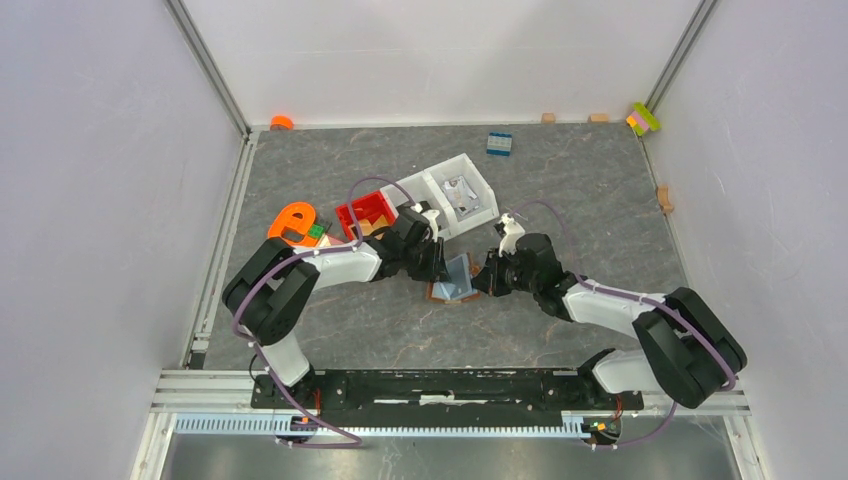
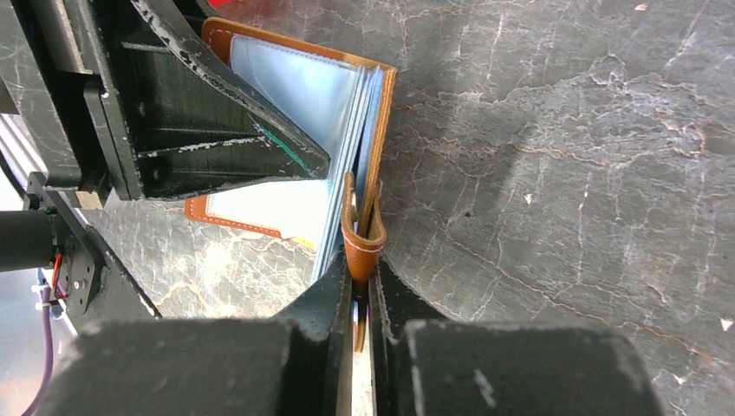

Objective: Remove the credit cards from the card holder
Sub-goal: Remove the credit card from the card holder.

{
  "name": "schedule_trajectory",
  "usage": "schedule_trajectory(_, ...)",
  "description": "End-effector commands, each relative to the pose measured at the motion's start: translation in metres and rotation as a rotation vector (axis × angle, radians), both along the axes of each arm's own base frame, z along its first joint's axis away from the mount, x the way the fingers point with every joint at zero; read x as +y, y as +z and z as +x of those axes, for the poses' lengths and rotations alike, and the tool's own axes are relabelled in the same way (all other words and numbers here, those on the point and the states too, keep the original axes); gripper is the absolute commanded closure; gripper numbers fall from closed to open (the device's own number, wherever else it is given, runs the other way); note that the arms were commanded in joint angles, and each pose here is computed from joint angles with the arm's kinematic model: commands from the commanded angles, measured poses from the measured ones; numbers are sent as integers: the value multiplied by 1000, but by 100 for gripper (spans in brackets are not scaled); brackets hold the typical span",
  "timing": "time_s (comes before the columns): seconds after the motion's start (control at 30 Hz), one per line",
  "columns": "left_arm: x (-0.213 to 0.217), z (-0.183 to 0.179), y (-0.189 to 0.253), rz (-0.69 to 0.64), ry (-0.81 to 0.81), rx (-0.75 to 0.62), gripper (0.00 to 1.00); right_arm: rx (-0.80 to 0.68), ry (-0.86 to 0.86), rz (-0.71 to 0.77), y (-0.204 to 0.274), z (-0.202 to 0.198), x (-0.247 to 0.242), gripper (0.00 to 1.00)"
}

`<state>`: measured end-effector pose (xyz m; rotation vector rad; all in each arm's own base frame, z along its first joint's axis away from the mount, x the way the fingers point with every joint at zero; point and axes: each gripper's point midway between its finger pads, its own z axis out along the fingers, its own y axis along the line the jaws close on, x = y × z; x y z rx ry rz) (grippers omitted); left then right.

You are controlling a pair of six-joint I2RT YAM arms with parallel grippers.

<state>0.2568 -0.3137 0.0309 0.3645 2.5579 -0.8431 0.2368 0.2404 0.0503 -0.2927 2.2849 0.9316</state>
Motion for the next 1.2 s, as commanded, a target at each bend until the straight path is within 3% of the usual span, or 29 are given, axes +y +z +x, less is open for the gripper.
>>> schedule_trajectory(0.0,-3,8,19,-29,0,-63,71,-83,-23,-9,17,12,-1,85)
schedule_trajectory(0.07,-1,7,21,-32,4,-68,71,-107,-28,3,22,12,-2,67)
schedule_trajectory(0.13,-1,7,22,-32,2,-70,71,-137,-30,35,29,11,-2,57)
schedule_trajectory(0.33,-2,5,21,-35,-2,-62,73,-183,-1,100,41,5,2,45)
schedule_trajectory(0.53,-7,8,26,-65,-8,-79,76,-82,-2,33,17,7,3,34)
schedule_trajectory(0.87,-14,3,34,-137,-31,-67,82,7,2,-12,-4,6,5,31)
schedule_trajectory(1.03,-16,1,50,-248,-38,-66,84,46,-9,-40,-14,7,4,31)
schedule_trajectory(1.17,-10,1,77,-357,-29,-116,86,-8,-24,-19,-1,10,1,31)
